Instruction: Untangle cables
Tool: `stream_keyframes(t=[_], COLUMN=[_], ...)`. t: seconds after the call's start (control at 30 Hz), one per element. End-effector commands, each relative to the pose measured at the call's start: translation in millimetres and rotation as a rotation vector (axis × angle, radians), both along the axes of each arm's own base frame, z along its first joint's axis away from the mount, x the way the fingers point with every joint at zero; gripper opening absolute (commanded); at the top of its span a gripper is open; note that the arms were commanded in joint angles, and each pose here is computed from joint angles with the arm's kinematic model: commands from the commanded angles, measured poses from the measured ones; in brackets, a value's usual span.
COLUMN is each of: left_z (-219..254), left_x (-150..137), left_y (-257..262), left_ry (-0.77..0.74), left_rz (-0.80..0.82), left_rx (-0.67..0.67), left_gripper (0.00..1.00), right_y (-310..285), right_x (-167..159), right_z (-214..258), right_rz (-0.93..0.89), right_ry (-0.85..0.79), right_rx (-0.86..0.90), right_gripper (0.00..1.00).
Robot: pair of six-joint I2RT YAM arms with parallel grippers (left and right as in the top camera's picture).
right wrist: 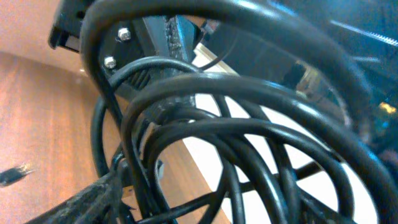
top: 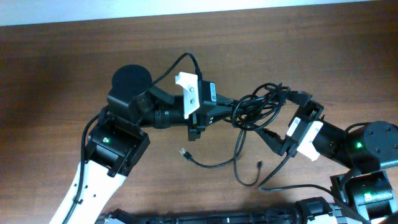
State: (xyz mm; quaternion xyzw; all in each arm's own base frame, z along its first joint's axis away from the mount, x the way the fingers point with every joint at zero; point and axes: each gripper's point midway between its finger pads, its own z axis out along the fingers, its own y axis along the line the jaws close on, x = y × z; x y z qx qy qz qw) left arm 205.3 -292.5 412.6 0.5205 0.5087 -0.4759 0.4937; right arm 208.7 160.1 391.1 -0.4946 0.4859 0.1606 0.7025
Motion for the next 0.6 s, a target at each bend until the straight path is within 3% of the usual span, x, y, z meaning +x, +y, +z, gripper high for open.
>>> stream_keyframes(t=[0.0,0.03,0.1,0.13,0.23,0.27,0.3,0.33,0.4,0.57], left_z=[14.8,14.3,12.5,9.6,3.4,2.5,1.0,-1.6,-5.5,-8.0], left_x=[-3.7,7.4,24.3,41.2,57.0,57.3,58.4,62.2,63.8,63.4], left_y=[1.1,1.6,3.9,7.9,13.8,13.9,14.6,16.4,17.6,17.9], left_ry=[-0.078,-0.080,-0.064,-0.007,0.040,0.043,0.048,0.054,0.066,0.074], left_rz=[0.003,0.068,0.167,0.272,0.374,0.376,0.383,0.409,0.422,0.422], left_rx=[-0.029,-0.023,-0.013,-0.005,0.012,0.015,0.020,0.028,0.041,0.050], left_gripper=[0.00,0.00,0.01,0.10,0.47,0.64,0.88,0.99,0.99,0.99], right_y=[8.0,8.7,8.7,8.6,8.6,8.5,7.0,5.9,2.5,-33.6], right_x=[-13.9,-15.2,-15.1,-15.0,-15.0,-15.1,-12.2,-10.2,-4.1,39.2], right_z=[-2.4,-4.3,-5.7,-7.3,-15.7,-19.5,-21.2,-22.5,-23.0,-28.7], right_rz=[0.093,0.102,0.102,0.102,0.101,0.100,0.081,0.067,0.026,-0.305], right_ry=[0.021,0.032,0.040,0.050,0.101,0.129,0.193,0.242,0.310,0.498], right_rx=[-0.005,-0.006,-0.006,-0.007,-0.010,-0.009,0.022,0.046,0.089,0.280], right_gripper=[0.47,0.32,0.11,0.04,0.04,0.04,0.04,0.04,0.04,0.04])
